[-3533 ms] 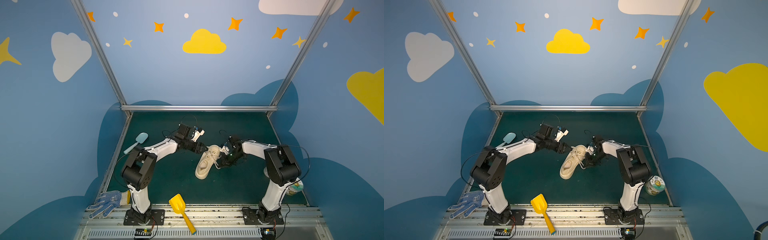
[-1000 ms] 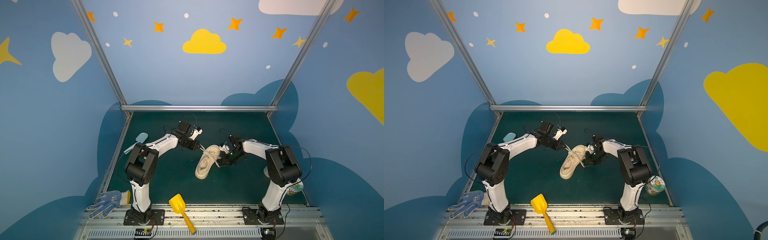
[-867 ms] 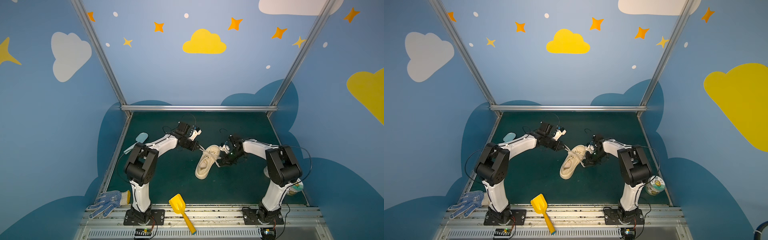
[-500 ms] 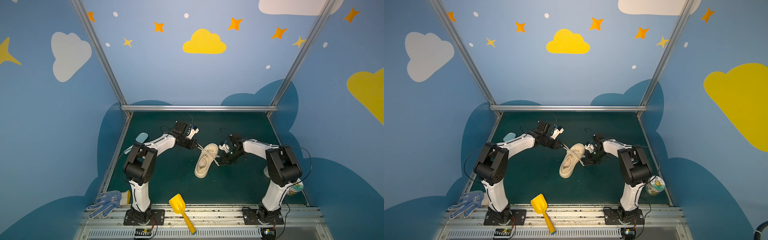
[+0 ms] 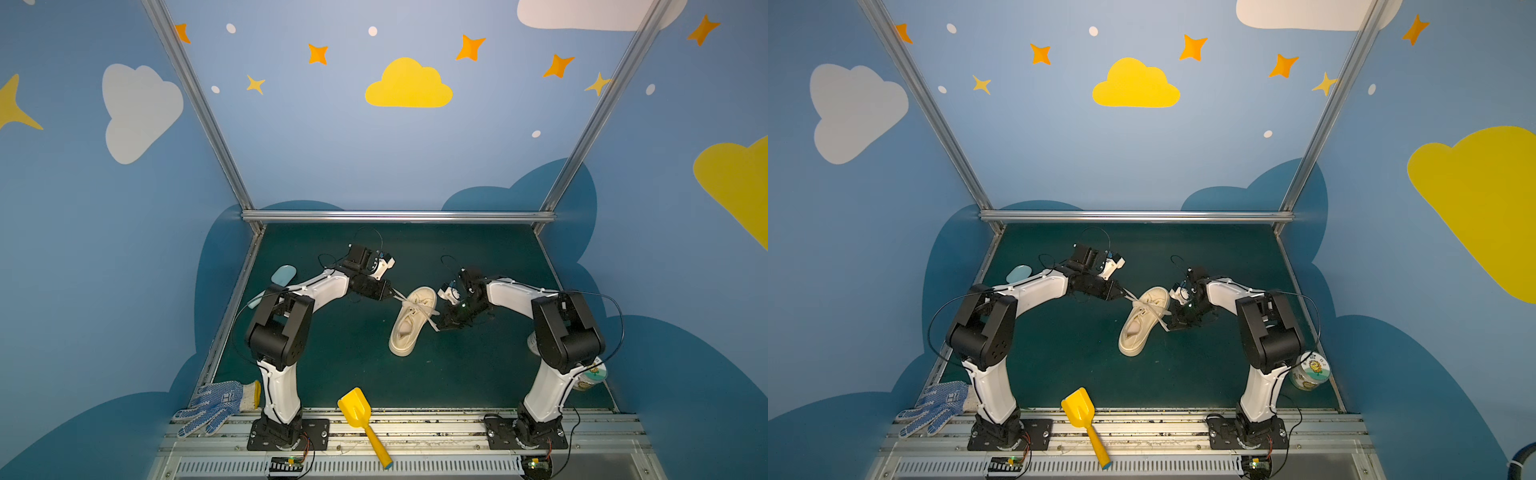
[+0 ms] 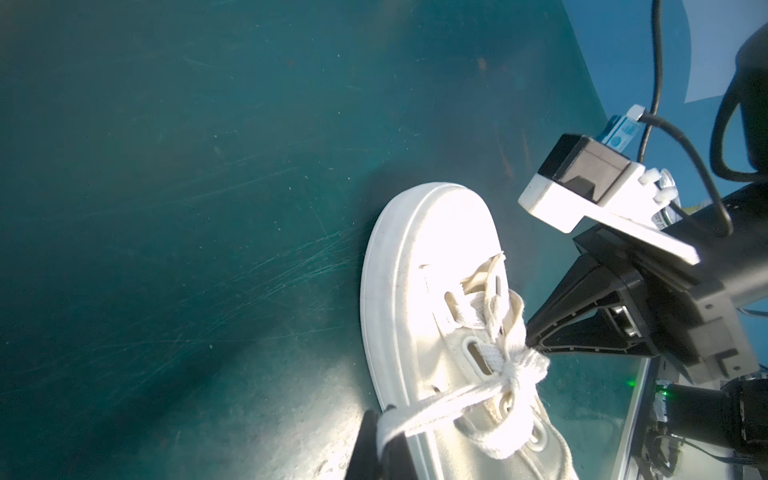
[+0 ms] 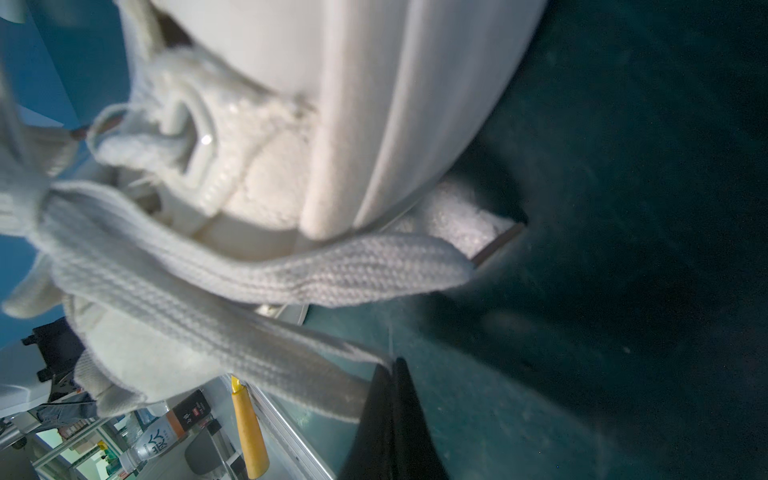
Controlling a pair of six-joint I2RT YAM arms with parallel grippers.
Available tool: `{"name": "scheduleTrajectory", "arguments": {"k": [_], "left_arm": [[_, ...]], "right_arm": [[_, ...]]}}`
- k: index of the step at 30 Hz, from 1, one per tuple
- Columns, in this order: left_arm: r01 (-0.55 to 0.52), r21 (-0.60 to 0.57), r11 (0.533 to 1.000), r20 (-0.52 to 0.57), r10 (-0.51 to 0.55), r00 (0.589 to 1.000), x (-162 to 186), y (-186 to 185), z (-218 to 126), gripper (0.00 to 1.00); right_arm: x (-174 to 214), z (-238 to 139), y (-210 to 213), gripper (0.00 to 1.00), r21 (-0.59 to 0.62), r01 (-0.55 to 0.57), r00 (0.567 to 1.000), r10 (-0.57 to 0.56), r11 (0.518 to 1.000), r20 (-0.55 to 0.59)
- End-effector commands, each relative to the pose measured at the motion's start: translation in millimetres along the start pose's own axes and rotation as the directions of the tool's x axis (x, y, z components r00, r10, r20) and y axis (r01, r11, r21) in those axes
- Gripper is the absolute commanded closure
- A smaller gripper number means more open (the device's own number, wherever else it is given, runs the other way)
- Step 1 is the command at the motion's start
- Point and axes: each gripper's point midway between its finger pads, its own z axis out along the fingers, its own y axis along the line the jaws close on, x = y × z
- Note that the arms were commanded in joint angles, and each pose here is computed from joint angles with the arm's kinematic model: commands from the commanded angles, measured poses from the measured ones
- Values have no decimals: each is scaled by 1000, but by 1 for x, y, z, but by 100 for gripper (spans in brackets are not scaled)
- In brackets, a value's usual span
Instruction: Tie the shoes
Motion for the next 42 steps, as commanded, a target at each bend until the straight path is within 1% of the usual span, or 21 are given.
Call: {"name": "scheduleTrajectory", "arguments": {"k": [1, 2, 4, 5, 6, 7, 8, 9, 11, 13, 16, 19, 24, 29, 32, 36, 42], "left_arm": [[19, -79, 997, 57, -15, 998, -13, 26, -12, 97], [20, -77, 997, 57, -16, 998, -13, 26, -12, 97], [0, -19, 1000, 48, 1, 999, -12, 15, -9, 97], [-9, -8, 1000, 41, 9, 999, -11, 10, -8, 91], [-27, 9, 1000, 33, 27, 999, -9, 3, -7, 77], [-36, 25, 999, 31, 36, 999, -8, -2, -5, 66], [-33, 49, 998, 32, 31, 999, -6, -8, -5, 60], [-24, 71, 997, 39, 21, 999, -5, -10, -5, 55], [-13, 74, 997, 45, 10, 999, -3, -11, -7, 47], [2, 61, 998, 58, -5, 998, -2, -9, -13, 41], [6, 37, 999, 73, -9, 997, 0, -9, -24, 38], [25, 18, 1000, 44, -26, 999, 13, -9, -27, 38], [49, 6, 999, -46, -49, 998, 52, -17, -18, 38], [59, -11, 998, -129, -60, 990, 83, -26, -5, 39], [61, -14, 998, -166, -62, 984, 93, -33, 1, 42], [45, -62, 997, -223, -57, 973, 106, -37, 6, 43], [68, -30, 997, -228, -73, 971, 115, -52, 13, 43]], "right_arm": [[20, 6, -20, 100, 59, -73, 994, 77, 996, -74], [20, 6, -19, 100, 55, -72, 994, 76, 996, -78], [17, 5, -8, 100, 6, -48, 996, 48, 999, -81], [14, 3, -1, 100, -14, -33, 997, 32, 999, -77], [11, 0, 7, 98, -28, -23, 998, 21, 999, -66], [8, -3, 13, 89, -41, -14, 998, 12, 999, -59], [5, -7, 18, 83, -46, -8, 999, 6, 999, -50], [1, -11, 21, 79, -47, -5, 999, 3, 999, -44], [-2, -16, 22, 74, -37, -1, 999, -1, 999, -42], [0, -20, 20, 71, -18, 0, 998, -1, 1000, -56], [8, -26, 13, 69, 13, -7, 997, 7, 1000, -78], [15, -34, 7, 67, 46, -17, 996, 21, 999, -84], [17, -50, -5, 64, 96, -42, 997, 48, 995, -68], [6, -55, -8, 63, 108, -55, 997, 61, 993, -47], [-4, -58, -9, 63, 99, -64, 997, 67, 993, -30], [-15, -58, -7, 63, 88, -62, 998, 65, 994, -22], [-26, -49, -8, 63, 66, -74, 997, 75, 995, -17]]}}
